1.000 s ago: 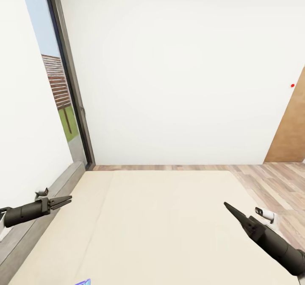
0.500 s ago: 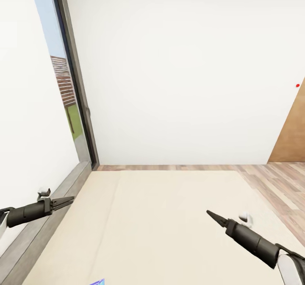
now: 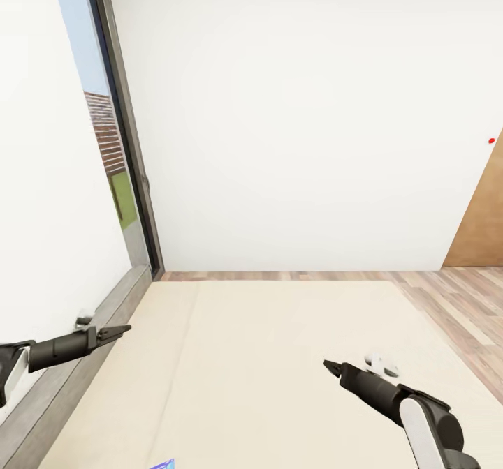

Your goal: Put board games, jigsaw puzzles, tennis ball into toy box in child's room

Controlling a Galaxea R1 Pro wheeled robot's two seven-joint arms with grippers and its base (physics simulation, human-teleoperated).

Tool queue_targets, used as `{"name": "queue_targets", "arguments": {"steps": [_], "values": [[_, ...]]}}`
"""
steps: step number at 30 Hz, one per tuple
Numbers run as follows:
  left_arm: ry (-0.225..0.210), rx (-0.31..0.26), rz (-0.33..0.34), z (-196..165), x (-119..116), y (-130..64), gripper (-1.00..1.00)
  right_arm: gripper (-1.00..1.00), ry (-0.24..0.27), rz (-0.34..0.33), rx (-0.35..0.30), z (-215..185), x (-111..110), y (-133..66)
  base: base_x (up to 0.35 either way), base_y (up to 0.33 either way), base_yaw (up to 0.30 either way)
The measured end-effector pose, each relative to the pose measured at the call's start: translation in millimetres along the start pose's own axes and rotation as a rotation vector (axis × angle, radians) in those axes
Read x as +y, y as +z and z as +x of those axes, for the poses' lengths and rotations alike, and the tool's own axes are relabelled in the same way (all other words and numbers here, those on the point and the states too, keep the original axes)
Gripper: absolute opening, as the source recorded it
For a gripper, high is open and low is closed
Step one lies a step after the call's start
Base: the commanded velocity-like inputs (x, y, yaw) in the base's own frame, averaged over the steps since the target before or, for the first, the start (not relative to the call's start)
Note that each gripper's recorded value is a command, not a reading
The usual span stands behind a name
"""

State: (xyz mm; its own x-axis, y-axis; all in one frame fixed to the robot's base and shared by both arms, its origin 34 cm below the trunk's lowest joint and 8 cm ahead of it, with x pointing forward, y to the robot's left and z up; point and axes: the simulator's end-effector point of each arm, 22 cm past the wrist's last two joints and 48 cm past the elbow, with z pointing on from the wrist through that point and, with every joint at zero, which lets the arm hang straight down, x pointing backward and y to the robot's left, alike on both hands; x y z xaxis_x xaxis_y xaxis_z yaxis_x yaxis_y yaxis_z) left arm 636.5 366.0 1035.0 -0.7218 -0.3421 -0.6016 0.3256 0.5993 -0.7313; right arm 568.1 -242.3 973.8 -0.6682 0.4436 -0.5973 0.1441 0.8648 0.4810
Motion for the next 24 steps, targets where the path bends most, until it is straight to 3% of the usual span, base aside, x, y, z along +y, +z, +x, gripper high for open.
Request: {"name": "queue_targets", "arguments": {"steps": [8, 9, 12, 17, 24], "values": [[0.007, 0.023, -0.186, 12, 29, 37.6, 1.00, 1.00, -0.038, 0.274, 0.019, 15, -28, 2.6, 0.000, 0.001, 0.000], [0.007, 0.023, -0.186, 12, 29, 37.7, 1.00, 1.00, -0.039, 0.275, 0.019, 15, -28, 2.5, 0.000, 0.000, 0.000], [0.011, 0.044, -0.271, 21, 42, 49.9, 1.00, 1.00, -0.055, 0.321, 0.011, 16, -28, 2.2, 0.000, 0.000, 0.000], [0.023, 0.076, -0.407, 33, 63, 63.0, 1.00, 1.00, -0.075, 0.343, -0.003, 17, -22, 3.1, 0.000, 0.000, 0.000], [0.040, 0.091, -0.564, 40, 87, 64.8, 1.00, 1.00, -0.089, 0.344, -0.005, 18, -17, 4.4, 0.000, 0.000, 0.000]]}}
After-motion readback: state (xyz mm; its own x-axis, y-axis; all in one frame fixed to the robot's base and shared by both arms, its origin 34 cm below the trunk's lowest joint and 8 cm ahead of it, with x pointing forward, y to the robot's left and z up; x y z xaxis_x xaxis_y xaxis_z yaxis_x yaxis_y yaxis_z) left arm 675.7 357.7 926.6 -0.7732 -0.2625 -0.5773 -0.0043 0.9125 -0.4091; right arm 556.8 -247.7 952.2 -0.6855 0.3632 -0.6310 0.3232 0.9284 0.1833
